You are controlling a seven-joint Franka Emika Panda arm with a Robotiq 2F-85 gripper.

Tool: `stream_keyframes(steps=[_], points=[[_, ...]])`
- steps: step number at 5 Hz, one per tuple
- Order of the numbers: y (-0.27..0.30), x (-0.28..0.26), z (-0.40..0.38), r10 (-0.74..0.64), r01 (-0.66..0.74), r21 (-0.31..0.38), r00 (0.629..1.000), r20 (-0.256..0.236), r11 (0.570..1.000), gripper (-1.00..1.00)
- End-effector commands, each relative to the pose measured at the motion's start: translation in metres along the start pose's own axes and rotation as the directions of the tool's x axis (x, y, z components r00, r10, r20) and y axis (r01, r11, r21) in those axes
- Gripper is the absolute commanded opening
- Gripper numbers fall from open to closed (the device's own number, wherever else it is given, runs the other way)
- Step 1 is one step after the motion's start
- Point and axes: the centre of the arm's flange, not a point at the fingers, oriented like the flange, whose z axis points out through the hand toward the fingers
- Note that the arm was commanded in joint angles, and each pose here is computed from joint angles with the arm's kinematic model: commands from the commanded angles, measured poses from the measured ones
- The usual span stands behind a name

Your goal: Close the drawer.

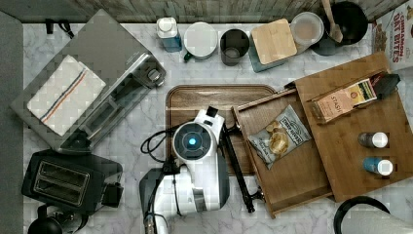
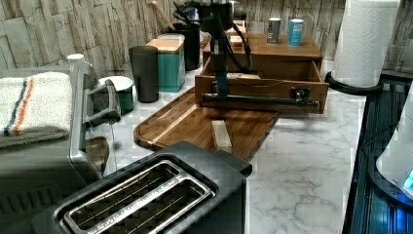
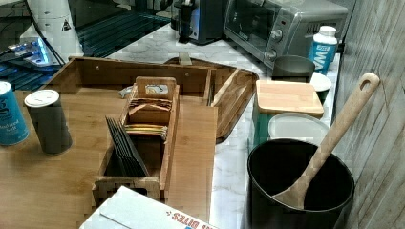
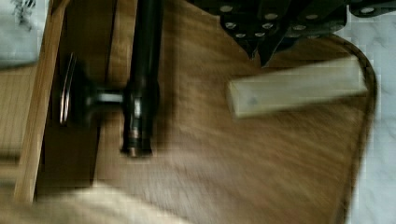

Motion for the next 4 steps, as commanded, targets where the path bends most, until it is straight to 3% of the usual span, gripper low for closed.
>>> stream_keyframes(steps=[1, 3, 4], points=[[0.025, -0.051, 0.053, 0.128, -0.128, 0.022, 0.992, 0.005, 0.991, -1.00], [0.045, -0.063, 0.082, 0.123, -0.128, 0.081, 0.991, 0.061, 0.989, -1.00], [0.049, -0.069, 0.070, 0.095, -0.095, 0.028, 0.995, 0.010, 0.995, -1.00]])
